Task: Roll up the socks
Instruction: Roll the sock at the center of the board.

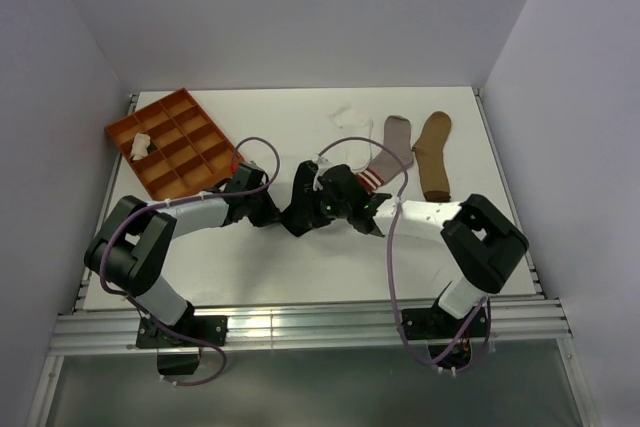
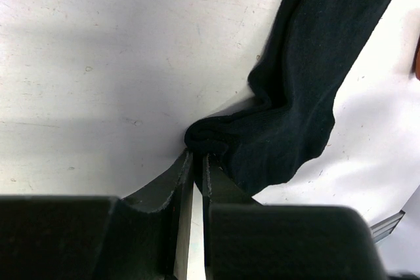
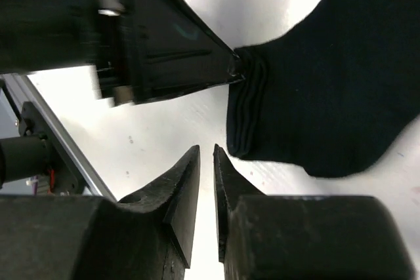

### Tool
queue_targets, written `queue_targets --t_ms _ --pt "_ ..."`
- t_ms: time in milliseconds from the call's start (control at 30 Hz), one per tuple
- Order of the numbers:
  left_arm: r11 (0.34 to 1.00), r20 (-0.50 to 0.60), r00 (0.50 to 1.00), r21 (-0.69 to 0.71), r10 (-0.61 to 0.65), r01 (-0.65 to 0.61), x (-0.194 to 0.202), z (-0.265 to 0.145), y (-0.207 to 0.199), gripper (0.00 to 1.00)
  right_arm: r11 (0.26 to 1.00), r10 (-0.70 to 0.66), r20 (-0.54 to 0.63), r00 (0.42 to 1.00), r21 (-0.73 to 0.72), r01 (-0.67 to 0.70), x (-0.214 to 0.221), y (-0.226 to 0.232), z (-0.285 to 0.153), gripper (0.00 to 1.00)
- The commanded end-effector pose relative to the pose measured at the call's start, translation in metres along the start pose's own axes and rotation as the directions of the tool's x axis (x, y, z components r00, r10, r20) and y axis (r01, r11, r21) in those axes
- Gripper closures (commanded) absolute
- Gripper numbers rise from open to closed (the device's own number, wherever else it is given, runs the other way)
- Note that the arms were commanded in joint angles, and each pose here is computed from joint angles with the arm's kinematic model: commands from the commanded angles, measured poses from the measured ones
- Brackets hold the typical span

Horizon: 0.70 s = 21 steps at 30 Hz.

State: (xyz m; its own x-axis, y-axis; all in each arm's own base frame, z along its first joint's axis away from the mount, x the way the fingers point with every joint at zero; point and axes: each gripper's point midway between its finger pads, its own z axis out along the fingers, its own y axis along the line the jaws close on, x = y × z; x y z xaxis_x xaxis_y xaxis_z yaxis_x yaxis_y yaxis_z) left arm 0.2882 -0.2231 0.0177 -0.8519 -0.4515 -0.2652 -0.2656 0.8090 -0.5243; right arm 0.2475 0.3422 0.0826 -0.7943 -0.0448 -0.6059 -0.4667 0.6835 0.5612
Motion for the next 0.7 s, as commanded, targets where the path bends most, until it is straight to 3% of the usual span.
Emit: queue_targets --t_ms 0,167,367,500,667 --pt "0.97 -0.061 0.997 -0.235 0.042 -0.055 0.022 0.003 0.063 0.87 0.996 0.01 0.021 1.0 -0.086 -0.008 -0.007 0.014 0.017 0.79" --pt "0.97 -0.064 0.997 -0.237 0.047 -0.061 0.022 0.002 0.064 0.87 0.989 0.105 -0.018 0.994 -0.107 -0.107 0.017 -0.002 0.033 0.83" --pt "0.968 -0.07 0.996 -0.241 0.049 -0.065 0.023 0.004 0.065 0.88 0.983 0.178 0.016 0.984 -0.056 -0.177 0.024 -0.034 0.032 0.84" --pt "0.969 -0.072 0.996 -0.239 0.048 -0.064 0.023 0.005 0.064 0.88 0.986 0.163 0.021 0.986 -0.038 -0.162 0.021 -0.04 0.026 0.84" --pt "0.969 -0.079 0.995 -0.238 0.054 -0.072 0.023 0.006 0.062 0.87 0.998 0.045 0.034 0.998 -0.04 -0.043 0.009 -0.027 0.014 0.79"
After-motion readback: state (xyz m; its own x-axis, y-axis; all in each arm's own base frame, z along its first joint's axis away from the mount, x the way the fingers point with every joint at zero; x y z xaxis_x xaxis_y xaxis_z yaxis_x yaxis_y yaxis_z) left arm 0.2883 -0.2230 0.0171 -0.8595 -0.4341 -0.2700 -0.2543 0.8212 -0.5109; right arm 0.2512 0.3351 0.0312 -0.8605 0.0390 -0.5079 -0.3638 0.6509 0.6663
